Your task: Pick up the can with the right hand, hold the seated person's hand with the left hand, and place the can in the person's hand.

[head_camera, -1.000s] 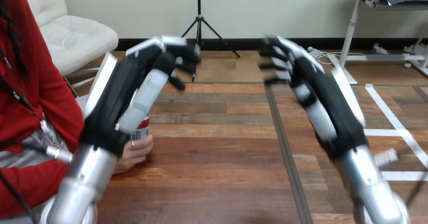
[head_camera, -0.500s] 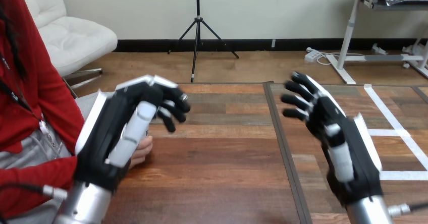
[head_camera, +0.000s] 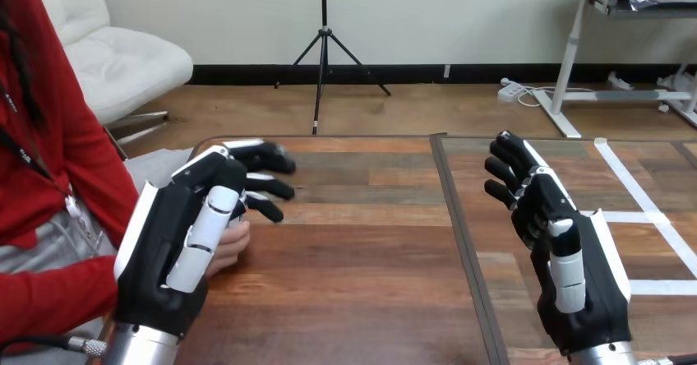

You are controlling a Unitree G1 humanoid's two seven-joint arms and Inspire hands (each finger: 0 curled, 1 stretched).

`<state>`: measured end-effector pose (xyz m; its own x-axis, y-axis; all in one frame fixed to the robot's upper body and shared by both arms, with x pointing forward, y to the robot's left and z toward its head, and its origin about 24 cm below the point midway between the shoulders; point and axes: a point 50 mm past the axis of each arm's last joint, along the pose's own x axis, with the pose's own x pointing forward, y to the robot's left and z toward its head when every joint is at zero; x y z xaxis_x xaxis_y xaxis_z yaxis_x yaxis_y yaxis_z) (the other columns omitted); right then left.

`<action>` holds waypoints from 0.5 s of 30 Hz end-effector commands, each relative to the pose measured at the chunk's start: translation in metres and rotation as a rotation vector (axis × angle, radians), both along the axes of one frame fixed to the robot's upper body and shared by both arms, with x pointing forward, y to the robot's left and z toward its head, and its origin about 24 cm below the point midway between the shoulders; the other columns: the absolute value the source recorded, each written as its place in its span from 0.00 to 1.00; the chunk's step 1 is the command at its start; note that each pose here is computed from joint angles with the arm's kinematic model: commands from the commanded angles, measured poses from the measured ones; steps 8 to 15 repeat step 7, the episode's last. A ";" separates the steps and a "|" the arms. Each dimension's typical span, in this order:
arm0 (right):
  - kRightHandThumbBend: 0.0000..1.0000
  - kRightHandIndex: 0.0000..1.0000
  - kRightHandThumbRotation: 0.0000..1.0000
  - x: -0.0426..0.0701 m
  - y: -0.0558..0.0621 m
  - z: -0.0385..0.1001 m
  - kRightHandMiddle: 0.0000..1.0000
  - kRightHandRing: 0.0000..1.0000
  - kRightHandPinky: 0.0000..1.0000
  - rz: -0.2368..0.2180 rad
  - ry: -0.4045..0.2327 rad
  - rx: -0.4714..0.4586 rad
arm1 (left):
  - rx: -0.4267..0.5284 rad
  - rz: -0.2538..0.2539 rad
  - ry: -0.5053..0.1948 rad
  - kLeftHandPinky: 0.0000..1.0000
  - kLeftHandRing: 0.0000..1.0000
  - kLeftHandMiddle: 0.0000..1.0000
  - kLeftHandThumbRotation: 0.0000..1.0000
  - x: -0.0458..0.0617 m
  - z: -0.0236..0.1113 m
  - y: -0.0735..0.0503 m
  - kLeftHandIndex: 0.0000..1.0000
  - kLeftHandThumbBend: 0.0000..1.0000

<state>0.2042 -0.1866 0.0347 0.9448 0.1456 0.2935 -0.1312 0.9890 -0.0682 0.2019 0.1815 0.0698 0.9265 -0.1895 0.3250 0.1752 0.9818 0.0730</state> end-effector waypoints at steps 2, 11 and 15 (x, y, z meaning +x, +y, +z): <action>0.97 0.91 1.00 0.005 0.000 0.018 0.92 0.92 0.91 0.023 -0.089 0.008 | -0.006 0.028 -0.076 0.65 0.80 0.80 0.88 0.008 0.013 0.000 0.77 0.56; 0.98 0.91 1.00 0.003 -0.001 0.016 0.92 0.90 0.88 0.042 -0.063 0.013 | -0.004 0.042 -0.077 0.71 0.84 0.83 0.86 0.009 0.013 0.000 0.80 0.57; 0.98 0.91 1.00 0.003 -0.001 0.016 0.92 0.90 0.88 0.042 -0.063 0.013 | -0.004 0.042 -0.077 0.71 0.84 0.83 0.86 0.009 0.013 0.000 0.80 0.57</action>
